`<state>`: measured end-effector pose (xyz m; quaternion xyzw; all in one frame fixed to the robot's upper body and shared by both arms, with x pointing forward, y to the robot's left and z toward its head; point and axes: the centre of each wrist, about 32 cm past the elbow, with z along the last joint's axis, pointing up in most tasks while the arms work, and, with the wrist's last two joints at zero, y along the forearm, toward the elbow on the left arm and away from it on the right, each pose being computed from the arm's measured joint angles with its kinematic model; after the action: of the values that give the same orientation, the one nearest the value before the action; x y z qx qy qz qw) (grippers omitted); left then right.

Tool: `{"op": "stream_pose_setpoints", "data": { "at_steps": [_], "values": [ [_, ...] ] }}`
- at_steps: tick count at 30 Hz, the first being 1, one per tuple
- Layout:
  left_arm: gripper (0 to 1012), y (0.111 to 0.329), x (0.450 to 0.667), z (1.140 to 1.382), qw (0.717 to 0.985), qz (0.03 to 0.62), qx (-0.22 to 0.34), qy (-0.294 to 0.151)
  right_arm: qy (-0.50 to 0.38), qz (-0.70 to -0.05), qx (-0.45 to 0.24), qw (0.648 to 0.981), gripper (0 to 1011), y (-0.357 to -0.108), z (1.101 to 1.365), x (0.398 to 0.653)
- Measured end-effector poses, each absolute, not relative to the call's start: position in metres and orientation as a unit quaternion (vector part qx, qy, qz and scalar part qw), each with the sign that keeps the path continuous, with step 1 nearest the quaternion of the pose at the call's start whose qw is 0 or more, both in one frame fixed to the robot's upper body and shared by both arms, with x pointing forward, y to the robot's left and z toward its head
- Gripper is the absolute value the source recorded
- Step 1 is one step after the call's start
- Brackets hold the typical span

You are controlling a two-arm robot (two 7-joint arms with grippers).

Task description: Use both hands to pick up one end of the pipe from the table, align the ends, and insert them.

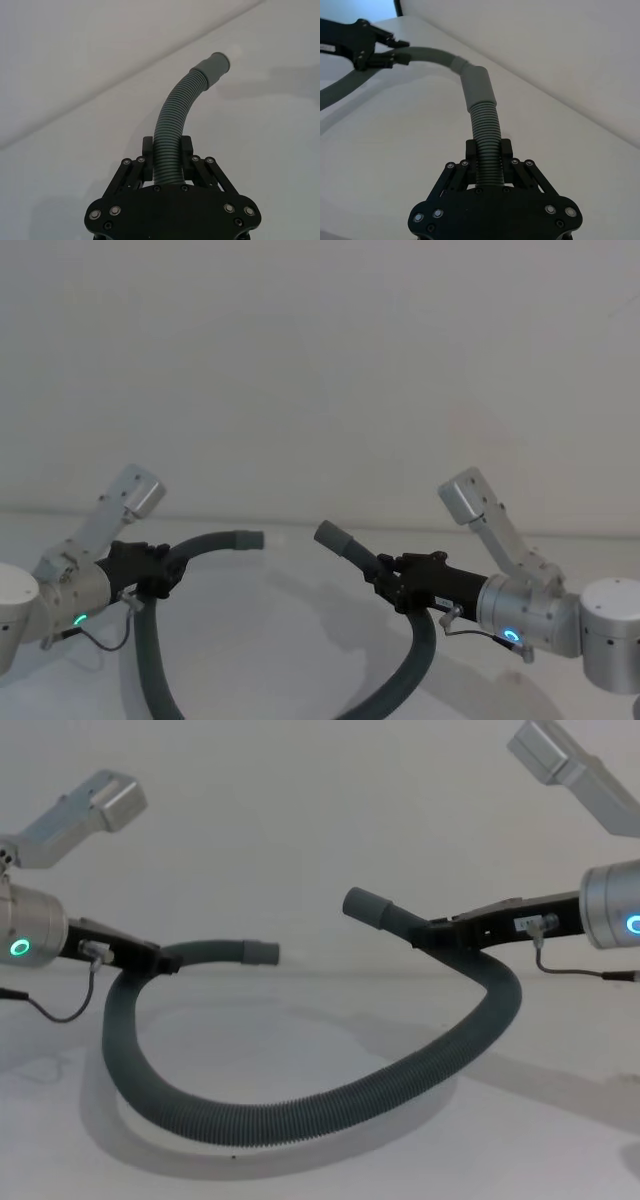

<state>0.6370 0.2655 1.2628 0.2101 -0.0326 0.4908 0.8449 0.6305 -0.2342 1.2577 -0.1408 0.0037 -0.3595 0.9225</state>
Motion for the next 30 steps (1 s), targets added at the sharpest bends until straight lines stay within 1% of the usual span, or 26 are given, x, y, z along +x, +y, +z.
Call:
{"op": "stream_pose_setpoints", "data": {
  "at_steps": [7,14,21,30],
  "values": [
    [288,0.273,0.639,1.269,0.865,0.460,0.188,-0.074,-0.010,-0.339,-0.131,0.931,255,-0.242,1.255,0.627],
    [288,0.281,0.639,1.274,0.881,0.431,0.167,-0.098,-0.022,-0.321,-0.118,0.940,255,-0.247,1.253,0.624],
    [288,0.289,0.636,1.279,0.891,0.412,0.149,-0.119,-0.028,-0.310,-0.098,0.945,255,-0.250,1.252,0.620],
    [288,0.299,0.631,1.284,0.896,0.401,0.131,-0.140,-0.025,-0.307,-0.057,0.950,255,-0.256,1.246,0.614]
  ]
}}
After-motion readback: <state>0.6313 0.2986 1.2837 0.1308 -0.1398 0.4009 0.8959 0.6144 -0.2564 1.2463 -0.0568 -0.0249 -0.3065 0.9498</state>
